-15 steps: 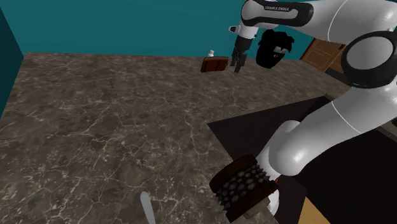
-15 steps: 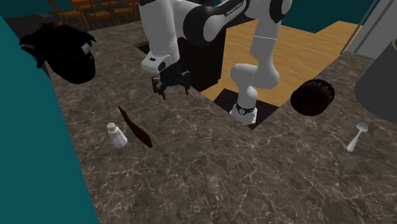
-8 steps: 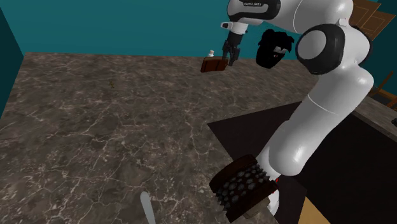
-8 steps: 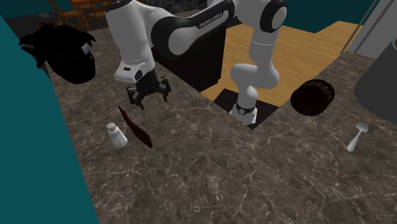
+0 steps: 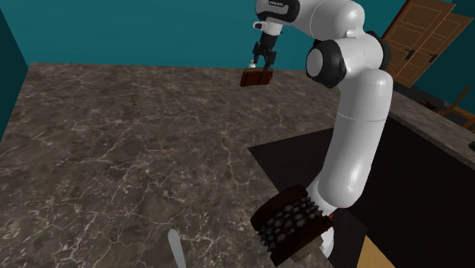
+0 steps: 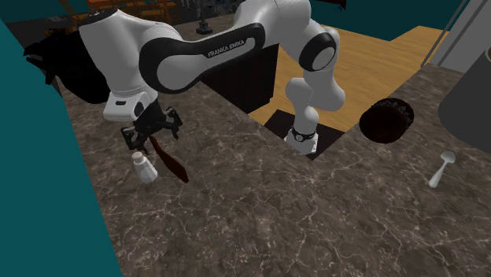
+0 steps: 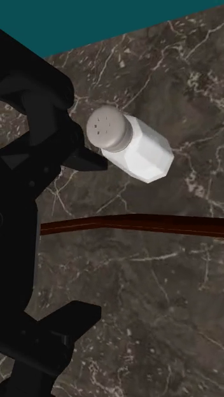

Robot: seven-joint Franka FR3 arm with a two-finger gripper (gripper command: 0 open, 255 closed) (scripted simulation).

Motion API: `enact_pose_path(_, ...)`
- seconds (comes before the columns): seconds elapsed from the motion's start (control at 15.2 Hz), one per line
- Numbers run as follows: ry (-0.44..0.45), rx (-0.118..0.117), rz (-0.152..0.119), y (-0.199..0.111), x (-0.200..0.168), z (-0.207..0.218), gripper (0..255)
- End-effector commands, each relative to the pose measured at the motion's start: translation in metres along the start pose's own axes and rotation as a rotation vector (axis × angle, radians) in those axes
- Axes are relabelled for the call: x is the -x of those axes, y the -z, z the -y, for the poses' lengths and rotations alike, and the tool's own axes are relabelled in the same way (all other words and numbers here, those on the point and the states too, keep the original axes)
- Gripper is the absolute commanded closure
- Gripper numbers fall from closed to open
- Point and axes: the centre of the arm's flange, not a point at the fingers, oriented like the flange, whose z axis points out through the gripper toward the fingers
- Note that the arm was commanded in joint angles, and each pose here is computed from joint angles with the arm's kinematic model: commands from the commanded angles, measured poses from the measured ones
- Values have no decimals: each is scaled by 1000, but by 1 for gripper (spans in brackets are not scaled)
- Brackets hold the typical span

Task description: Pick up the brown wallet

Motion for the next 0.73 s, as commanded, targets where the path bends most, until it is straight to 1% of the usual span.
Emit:
enact_pose_path(0.0, 19, 3, -1, -7, 0, -6, 0)
enact_pose_path(0.33, 19, 3, -1, -34, -1, -7, 0)
enact_pose_path(0.46, 19, 3, -1, -37, -1, -7, 0)
enact_pose_path(0.53, 19, 3, -1, -36, 0, -7, 255)
enact_pose_path(0.66, 19, 3, -1, -36, -1, -7, 255)
